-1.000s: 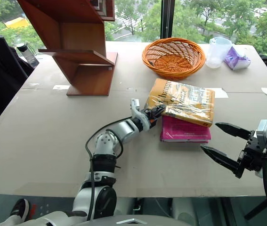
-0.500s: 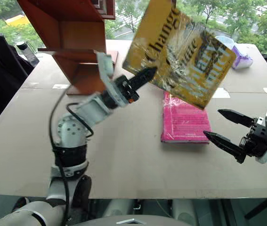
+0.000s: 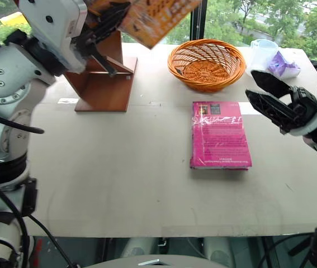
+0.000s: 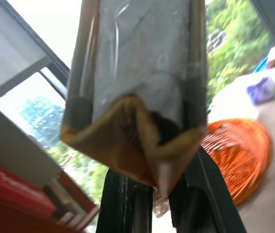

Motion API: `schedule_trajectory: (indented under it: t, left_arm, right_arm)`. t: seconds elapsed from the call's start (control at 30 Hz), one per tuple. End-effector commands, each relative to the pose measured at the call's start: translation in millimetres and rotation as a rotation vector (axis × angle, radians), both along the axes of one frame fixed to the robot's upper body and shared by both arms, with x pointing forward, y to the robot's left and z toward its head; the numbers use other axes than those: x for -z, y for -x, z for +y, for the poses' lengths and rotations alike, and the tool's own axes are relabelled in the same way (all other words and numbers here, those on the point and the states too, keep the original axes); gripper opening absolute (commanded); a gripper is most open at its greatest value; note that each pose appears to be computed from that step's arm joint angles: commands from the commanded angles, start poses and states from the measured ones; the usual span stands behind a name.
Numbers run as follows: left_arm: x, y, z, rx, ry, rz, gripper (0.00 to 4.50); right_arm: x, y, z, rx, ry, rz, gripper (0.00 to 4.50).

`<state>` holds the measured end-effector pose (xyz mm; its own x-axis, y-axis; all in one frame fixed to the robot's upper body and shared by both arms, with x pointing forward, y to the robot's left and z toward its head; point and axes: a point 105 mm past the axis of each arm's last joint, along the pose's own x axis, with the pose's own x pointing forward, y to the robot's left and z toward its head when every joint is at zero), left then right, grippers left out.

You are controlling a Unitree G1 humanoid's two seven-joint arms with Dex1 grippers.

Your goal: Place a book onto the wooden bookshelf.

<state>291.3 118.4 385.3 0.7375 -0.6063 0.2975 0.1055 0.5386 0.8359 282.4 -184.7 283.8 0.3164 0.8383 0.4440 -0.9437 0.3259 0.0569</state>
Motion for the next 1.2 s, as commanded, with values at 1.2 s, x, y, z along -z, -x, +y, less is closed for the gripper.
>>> schedule_trajectory:
  t: [1.2]
  left_arm:
    - [12.5, -46.6, 94.6, -0.974, -0.404, -0.094, 0.02]
  right_arm:
    - [3.8, -21.3, 13.5, 0.009, 0.032, -0.094, 4.50]
